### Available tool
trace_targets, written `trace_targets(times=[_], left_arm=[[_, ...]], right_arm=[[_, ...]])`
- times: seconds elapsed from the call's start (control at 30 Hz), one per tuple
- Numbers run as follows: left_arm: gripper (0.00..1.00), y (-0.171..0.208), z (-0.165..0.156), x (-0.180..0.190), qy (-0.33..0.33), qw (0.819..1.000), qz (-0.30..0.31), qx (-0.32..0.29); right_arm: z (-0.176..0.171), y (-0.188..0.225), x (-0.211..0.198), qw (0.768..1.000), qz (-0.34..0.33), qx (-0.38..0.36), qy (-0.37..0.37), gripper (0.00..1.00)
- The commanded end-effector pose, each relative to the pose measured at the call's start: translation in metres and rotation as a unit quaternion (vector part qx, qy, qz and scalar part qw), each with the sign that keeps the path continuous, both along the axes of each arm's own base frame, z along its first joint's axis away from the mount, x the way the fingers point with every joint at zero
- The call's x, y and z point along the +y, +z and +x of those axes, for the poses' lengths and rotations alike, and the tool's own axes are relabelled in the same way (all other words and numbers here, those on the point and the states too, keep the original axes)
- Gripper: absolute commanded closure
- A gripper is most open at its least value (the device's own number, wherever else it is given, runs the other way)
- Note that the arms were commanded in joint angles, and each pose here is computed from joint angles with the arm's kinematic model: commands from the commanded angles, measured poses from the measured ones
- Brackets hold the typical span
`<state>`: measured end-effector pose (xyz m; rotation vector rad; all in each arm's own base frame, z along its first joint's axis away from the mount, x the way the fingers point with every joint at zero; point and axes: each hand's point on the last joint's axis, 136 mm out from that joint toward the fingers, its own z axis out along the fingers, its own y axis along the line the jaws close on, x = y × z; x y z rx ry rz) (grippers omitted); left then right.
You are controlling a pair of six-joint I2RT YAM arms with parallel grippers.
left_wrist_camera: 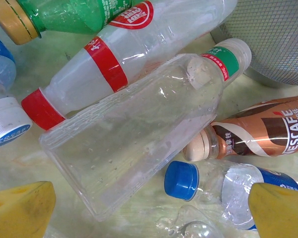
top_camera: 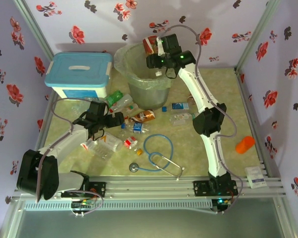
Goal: Put the plastic bottles in the bin
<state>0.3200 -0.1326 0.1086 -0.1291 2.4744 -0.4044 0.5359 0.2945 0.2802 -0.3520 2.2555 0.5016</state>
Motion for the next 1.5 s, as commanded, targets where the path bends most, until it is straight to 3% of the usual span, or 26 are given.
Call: trace_targets(times=[0.0,0.4,0.57,0.87,1.1,1.47], left_arm=[[0.00,0.003,-0.001,-0.004,-0.008,1.000,-0.006,-0.005],[0.00,0.004,-0.001,-0.004,-0.006,1.000,-0.007,-0.004],[0.00,0.003,0.000,-0.005,-0.006,1.000,-0.007,-0.002],[0.00,0.005,0.001,-0.005,-0.008,1.000,-0.006,-0.004],[0.00,0.005,0.002,-0.006,-0.009,1.000,-0.005,-0.004],[0.00,0.006,0.001,-0.005,-0.006,1.000,-0.007,-0.004]], right_arm=[[0.001,-0.005,0.003,1.000,0.004,0.008,0.009,0.57],[-0.002,-0.078,-0.002,0.995,-0.074,0.071,0.019,0.52],[-0.005,-0.099,-0.006,0.990,-0.107,0.088,0.018,0.35],[-0.005,-0.098,-0.007,0.989,-0.121,0.080,0.016,0.21],[-0.008,-0.071,-0.003,0.992,-0.116,0.052,0.025,0.15],[-0.037,0.056,-0.019,0.996,-0.072,-0.054,0.008,0.08]])
